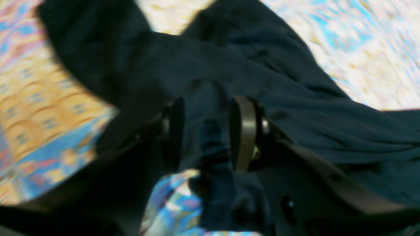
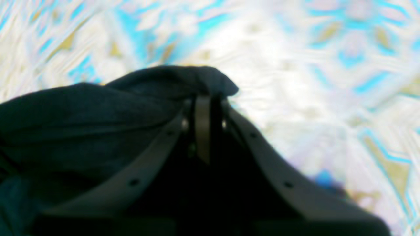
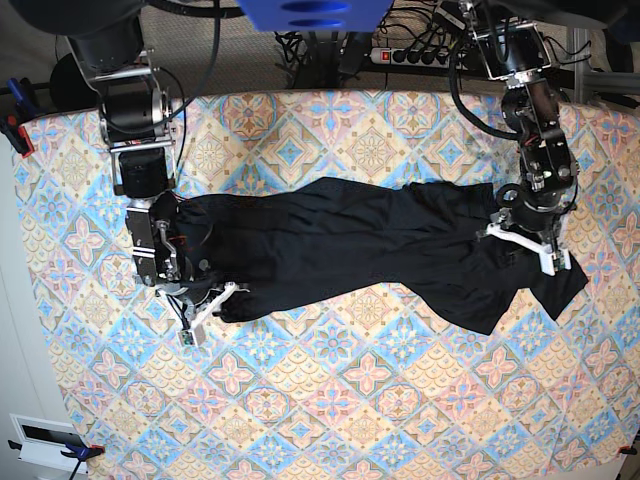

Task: Layout the t-shirt on the table in an organized manner, then fold the t-shirt properly
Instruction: 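Lift the shirt end with the right gripper and spread it out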

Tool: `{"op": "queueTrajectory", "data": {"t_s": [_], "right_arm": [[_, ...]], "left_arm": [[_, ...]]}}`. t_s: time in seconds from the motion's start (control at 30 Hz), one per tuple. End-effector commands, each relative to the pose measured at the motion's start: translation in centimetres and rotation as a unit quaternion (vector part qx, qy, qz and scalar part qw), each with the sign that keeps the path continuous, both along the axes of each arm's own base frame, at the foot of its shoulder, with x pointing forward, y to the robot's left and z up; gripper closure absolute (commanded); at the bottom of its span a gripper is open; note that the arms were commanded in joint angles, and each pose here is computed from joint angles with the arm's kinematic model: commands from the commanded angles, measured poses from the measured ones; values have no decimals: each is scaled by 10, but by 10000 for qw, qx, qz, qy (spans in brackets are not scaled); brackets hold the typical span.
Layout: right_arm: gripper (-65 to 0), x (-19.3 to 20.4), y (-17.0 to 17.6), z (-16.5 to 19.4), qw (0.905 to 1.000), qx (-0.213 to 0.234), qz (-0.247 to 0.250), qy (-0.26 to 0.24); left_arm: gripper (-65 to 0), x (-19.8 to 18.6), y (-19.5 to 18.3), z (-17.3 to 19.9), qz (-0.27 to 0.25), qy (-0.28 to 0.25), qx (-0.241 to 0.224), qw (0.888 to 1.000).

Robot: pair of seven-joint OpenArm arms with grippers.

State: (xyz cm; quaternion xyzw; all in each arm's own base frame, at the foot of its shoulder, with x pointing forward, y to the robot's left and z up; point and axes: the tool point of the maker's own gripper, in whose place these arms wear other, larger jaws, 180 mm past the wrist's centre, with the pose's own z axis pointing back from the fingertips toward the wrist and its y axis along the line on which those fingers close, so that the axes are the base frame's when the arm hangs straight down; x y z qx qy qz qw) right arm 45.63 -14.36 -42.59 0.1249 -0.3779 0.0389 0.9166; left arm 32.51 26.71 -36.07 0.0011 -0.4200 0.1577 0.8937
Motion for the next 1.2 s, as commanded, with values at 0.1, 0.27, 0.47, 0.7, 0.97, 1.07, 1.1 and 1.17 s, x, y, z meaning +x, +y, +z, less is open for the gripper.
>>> {"op": "queueTrajectory", "data": {"t_s": [0.1, 0.27, 0.47, 0.7, 0.97, 1.07, 1.1, 1.17], "right_arm": [[0, 26, -25, 23, 9976, -275, -564, -300], [0, 41, -59, 34, 9887, -242, -1385, -518], [-1, 49, -75, 36, 9828, -141, -1746, -576], [-141, 49, -74, 37, 9832, -139, -1730, -568], [-283, 25, -59, 101, 9788, -263, -1223, -1624], [-283, 4, -43, 118, 9783, -281, -971, -1808], [-283, -5, -41, 116, 9796, -288, -930, -1757], [-283, -22, -42, 114, 9812, -297, -934, -1665]], "left_arm": [[-232, 8, 4, 14, -17, -250, 93, 9996], [-232, 8, 4, 14, -17, -250, 93, 9996], [-232, 8, 4, 14, -17, -250, 93, 9996], [-232, 8, 2, 13, -27, -227, 79, 9997], [-232, 8, 2, 13, -35, -218, 79, 9997], [-232, 8, 0, 12, -48, -223, 64, 9997], [-232, 8, -1, 12, -56, -221, 64, 9997], [-232, 8, -1, 12, -56, -221, 64, 9997]]}}
